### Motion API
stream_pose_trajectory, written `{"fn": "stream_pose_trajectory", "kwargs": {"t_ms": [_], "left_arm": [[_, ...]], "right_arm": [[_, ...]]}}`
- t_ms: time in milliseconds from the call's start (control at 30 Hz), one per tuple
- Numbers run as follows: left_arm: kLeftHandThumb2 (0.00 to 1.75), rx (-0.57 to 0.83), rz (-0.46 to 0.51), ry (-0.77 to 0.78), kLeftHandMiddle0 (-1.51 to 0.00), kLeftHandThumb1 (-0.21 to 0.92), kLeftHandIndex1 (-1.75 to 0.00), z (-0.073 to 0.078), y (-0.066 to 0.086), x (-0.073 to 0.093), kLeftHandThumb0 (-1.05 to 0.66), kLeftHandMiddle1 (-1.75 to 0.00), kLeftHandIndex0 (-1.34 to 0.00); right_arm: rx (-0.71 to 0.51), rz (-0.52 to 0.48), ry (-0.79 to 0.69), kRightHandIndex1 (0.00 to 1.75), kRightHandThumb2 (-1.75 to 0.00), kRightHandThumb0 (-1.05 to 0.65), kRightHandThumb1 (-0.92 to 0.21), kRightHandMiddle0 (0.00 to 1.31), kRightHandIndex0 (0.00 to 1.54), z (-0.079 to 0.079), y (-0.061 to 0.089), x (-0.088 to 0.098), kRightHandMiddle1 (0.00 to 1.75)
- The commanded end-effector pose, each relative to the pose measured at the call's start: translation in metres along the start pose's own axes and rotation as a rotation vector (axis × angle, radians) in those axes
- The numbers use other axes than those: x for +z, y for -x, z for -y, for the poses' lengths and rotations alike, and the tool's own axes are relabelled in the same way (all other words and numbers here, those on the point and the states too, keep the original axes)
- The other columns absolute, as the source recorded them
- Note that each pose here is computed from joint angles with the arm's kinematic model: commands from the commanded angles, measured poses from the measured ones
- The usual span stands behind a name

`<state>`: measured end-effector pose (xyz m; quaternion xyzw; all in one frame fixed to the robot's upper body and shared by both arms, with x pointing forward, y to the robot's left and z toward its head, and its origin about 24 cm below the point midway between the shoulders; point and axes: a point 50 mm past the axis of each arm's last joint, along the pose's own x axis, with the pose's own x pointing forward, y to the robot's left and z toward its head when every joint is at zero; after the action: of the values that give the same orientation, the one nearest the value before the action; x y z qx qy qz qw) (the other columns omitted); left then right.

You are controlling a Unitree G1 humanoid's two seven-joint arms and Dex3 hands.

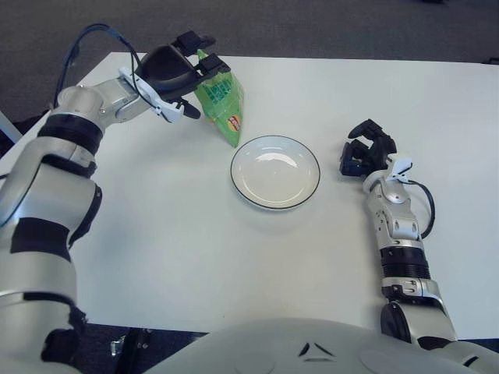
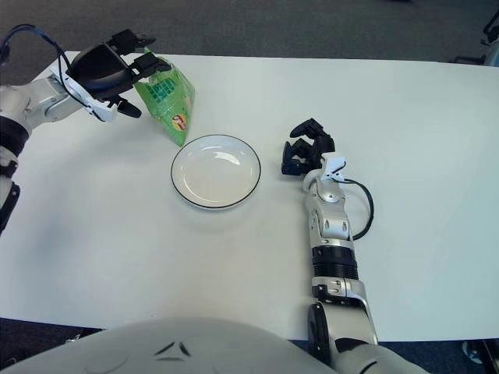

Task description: Put the snack into the plate.

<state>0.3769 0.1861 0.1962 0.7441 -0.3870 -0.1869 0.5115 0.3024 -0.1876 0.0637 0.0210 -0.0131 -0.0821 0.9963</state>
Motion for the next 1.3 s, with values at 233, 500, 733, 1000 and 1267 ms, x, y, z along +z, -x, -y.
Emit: {"fn": "stream_pose_trajectory", "kwargs": {"t_ms": [233, 500, 733, 1000, 1267], "left_arm": [[0.46, 0.046, 0.1, -0.092, 0.0, 0.92, -0.01, 0.003, -0.005, 0.006, -1.05, 0.0, 0.0], [0.49, 0.024, 0.143, -0.104, 0.0, 0.92, 0.0, 0.007, -0.009, 0.011, -1.05, 0.0, 0.0], [0.51, 0.014, 0.168, -0.114, 0.0, 0.92, 0.0, 0.012, -0.013, 0.016, -1.05, 0.0, 0.0], [0.55, 0.024, 0.238, -0.102, 0.0, 0.92, 0.0, 0.021, -0.017, 0.03, -1.05, 0.0, 0.0], [0.53, -0.026, 0.211, -0.113, 0.0, 0.92, 0.0, 0.036, -0.02, 0.037, -1.05, 0.0, 0.0]], "right_arm": [[-0.028, -0.184, 0.005, 1.71, -1.63, 0.0, -0.04, 0.58, 0.84, 0.006, 0.025, -0.046, 1.75], [-0.031, -0.184, 0.009, 1.7, -1.63, 0.0, -0.04, 0.58, 0.85, 0.006, 0.025, -0.046, 1.75], [-0.031, -0.179, 0.007, 1.7, -1.63, 0.0, -0.04, 0.58, 0.85, 0.004, 0.025, -0.046, 1.75], [-0.031, -0.18, 0.012, 1.71, -1.63, 0.0, -0.04, 0.58, 0.84, 0.003, 0.026, -0.046, 1.75], [-0.031, -0.176, 0.014, 1.71, -1.63, 0.0, -0.04, 0.58, 0.84, 0.003, 0.027, -0.046, 1.75]]}}
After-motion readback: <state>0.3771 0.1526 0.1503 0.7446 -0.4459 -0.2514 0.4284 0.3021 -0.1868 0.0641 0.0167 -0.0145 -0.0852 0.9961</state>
